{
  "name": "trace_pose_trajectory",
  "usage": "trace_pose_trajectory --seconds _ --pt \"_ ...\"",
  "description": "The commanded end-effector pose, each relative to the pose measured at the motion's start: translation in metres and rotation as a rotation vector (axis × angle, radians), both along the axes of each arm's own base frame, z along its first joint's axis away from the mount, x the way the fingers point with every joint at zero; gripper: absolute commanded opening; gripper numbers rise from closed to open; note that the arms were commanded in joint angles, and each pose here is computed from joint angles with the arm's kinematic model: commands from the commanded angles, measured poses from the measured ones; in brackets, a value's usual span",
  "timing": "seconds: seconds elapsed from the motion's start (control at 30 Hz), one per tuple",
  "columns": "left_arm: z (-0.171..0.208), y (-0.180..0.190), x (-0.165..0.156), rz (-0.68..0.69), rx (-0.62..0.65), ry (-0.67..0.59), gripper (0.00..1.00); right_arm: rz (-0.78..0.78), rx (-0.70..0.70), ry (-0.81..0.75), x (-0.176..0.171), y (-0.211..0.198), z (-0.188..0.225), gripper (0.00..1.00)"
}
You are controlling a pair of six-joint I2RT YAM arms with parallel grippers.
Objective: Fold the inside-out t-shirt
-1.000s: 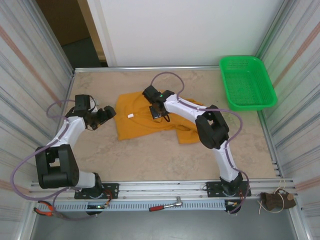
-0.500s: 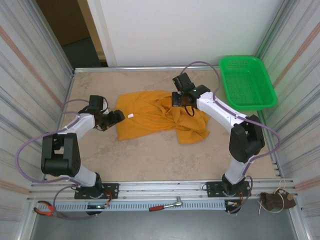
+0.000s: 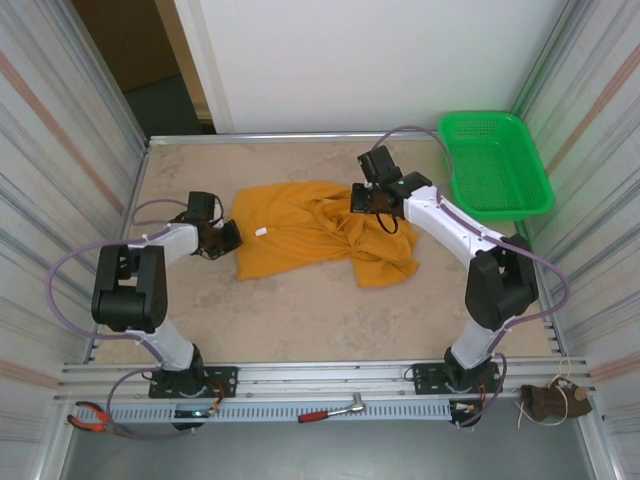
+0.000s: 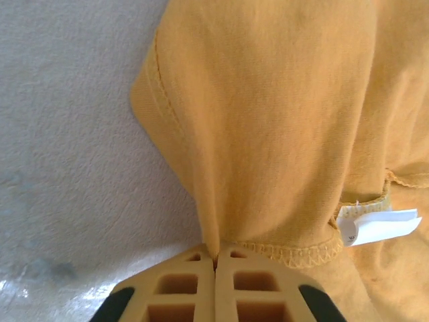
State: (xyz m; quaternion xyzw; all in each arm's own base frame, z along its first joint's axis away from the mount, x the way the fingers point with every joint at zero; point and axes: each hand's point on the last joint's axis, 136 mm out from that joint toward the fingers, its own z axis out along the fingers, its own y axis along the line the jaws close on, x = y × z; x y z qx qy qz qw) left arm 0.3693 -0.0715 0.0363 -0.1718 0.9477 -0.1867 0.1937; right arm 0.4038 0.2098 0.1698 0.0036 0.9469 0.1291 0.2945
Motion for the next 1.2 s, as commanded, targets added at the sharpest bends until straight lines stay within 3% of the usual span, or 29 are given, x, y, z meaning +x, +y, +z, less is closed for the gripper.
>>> trace_pose_trajectory --seconds 0.0,0.13,0.27,0.43,0.57,0.67,0.8,0.93,1.17 --pt "0.034 0.004 0.022 -0.011 0.048 -0.090 0.00 -0.020 0.093 -0.081 0.006 -0.013 0.048 0.00" --pt "0.126 0.012 0.036 -0.005 0.054 -0.251 0.00 -0.056 0.205 -0.245 0.016 -0.051 0.134 0.00" --pt "0.267 0.019 0.035 0.014 0.027 -0.529 0.00 -0.140 0.378 -0.487 0.002 -0.111 0.249 0.00" --pt "0.405 0.024 0.002 0.043 -0.003 -0.821 0.00 -0.213 0.513 -0.767 -0.061 -0.170 0.369 0.00" --pt "0.471 0.025 -0.038 0.081 -0.053 -0.989 0.00 -0.279 0.507 -0.970 -0.127 -0.200 0.430 0.00" --pt "0.503 0.029 -0.065 0.115 -0.082 -1.090 0.00 -0.310 0.477 -1.104 -0.171 -0.207 0.465 0.00" --pt "0.524 0.035 -0.081 0.145 -0.065 -1.151 0.00 -0.297 0.498 -1.150 -0.182 -0.204 0.483 0.00" --pt "0.507 0.039 -0.049 0.152 -0.043 -1.086 0.00 -0.242 0.619 -1.022 -0.129 -0.198 0.467 0.00" --pt "0.429 0.042 0.064 0.137 -0.018 -0.881 0.00 -0.209 0.722 -0.733 0.002 -0.188 0.385 0.00"
